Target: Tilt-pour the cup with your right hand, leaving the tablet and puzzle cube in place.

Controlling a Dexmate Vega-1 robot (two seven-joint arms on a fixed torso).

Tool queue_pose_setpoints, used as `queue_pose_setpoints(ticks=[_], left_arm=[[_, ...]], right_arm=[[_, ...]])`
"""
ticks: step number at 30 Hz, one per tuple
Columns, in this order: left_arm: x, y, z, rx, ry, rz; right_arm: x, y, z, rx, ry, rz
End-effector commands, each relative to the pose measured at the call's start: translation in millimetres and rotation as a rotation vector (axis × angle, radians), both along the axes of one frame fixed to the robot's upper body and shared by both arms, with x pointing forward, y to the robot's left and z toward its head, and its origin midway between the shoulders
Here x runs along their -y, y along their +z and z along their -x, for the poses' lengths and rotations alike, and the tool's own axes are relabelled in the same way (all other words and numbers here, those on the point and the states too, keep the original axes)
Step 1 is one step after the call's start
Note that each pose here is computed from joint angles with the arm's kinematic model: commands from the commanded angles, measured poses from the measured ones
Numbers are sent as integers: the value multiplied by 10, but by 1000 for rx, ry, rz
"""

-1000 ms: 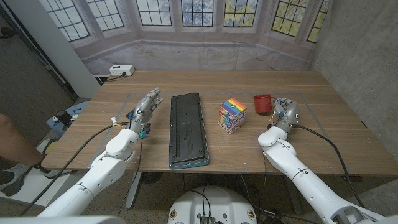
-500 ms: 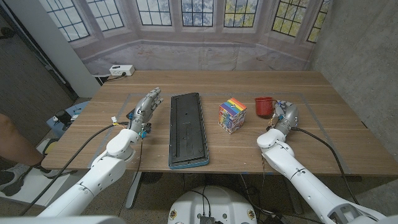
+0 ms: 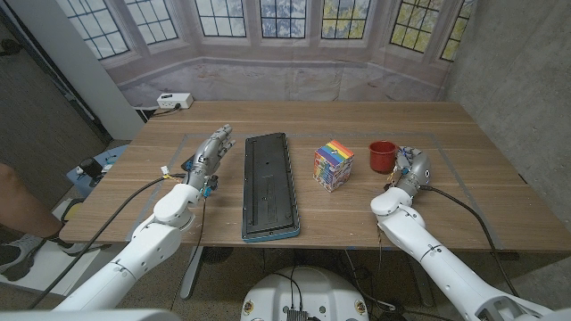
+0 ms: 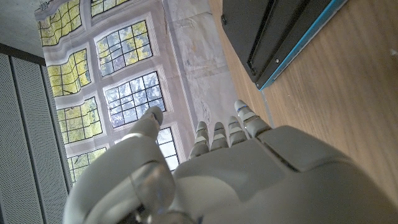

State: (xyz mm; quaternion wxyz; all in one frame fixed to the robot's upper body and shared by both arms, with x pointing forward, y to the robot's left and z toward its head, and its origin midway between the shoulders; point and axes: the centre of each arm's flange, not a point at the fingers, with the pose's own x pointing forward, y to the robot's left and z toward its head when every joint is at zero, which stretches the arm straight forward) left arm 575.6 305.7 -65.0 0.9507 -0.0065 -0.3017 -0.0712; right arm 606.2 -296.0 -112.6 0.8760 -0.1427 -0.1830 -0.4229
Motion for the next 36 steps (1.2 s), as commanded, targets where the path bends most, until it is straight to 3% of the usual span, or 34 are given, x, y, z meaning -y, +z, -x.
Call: queue_pose_setpoints(ticks=[1,14,36], left_arm=[[16,-12,27,2,-1,-3],[-35,-61,75,-1,6,6],[-75,-87,40,-6,-2,9]], right_arm=[[27,-27,74,-22,13,10],[-5,10,92,-61,58,42],[-49,53,210,-125,108,94]])
